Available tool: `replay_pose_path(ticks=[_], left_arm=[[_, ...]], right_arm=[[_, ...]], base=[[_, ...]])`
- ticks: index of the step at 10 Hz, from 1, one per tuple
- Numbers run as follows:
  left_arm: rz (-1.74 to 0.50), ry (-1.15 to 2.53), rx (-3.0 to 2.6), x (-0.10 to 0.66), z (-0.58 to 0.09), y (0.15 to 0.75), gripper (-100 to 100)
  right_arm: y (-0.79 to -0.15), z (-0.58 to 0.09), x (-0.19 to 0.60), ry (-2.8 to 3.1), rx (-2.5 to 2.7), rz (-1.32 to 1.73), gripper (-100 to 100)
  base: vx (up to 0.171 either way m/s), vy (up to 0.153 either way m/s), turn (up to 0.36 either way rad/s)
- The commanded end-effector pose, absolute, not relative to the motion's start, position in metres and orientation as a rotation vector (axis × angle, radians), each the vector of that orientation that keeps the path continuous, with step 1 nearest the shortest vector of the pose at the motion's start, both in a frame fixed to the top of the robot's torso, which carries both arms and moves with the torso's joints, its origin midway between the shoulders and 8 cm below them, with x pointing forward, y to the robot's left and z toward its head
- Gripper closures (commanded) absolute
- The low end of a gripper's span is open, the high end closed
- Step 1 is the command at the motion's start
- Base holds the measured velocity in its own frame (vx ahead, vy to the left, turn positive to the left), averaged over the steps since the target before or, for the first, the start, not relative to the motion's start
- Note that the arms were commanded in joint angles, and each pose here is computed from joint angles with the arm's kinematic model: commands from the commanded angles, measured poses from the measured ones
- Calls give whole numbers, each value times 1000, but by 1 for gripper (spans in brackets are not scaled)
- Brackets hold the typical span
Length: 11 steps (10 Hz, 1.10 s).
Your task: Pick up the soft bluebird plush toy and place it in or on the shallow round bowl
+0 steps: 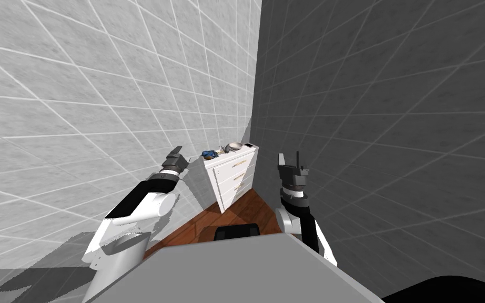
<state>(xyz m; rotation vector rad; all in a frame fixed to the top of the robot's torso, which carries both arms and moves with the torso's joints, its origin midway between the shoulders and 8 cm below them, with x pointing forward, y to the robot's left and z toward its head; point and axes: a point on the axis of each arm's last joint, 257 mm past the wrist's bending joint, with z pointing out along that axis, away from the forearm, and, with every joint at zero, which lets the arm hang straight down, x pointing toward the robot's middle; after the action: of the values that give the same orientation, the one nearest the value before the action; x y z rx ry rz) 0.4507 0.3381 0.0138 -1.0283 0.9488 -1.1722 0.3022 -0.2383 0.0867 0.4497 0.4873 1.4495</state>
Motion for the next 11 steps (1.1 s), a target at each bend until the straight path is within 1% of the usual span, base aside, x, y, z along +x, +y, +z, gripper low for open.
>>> replay_pose_path(ticks=[1,2,4,5,7,10,11], left_arm=[[-1162,966,-1061,455,9,342,-100],[-1172,945,-1060,456,22,346,-100],[-1154,977,-1099,459,10,347,-100],[-1164,958,-1101,460,22,351,-100],[-1148,984,-1133,462,12,352,-100],[-1157,973,-1166,466,26,359,-100],[-1145,994,-1192,467,18,360,-100]], right_arm=[[-238,87,302,487,450,1450,0],[-238,87,302,487,450,1450,0],[-238,87,302,487,450,1450,0],[-238,87,302,487,450,1450,0],[-238,87,302,487,450,1450,0],[-238,87,302,487,450,1450,0],[-238,87,302,487,450,1450,0]], base=[[17,-46,70],[17,-59,105],[12,-36,29],[18,-39,77],[17,-28,35],[20,-38,73],[29,-47,42]])
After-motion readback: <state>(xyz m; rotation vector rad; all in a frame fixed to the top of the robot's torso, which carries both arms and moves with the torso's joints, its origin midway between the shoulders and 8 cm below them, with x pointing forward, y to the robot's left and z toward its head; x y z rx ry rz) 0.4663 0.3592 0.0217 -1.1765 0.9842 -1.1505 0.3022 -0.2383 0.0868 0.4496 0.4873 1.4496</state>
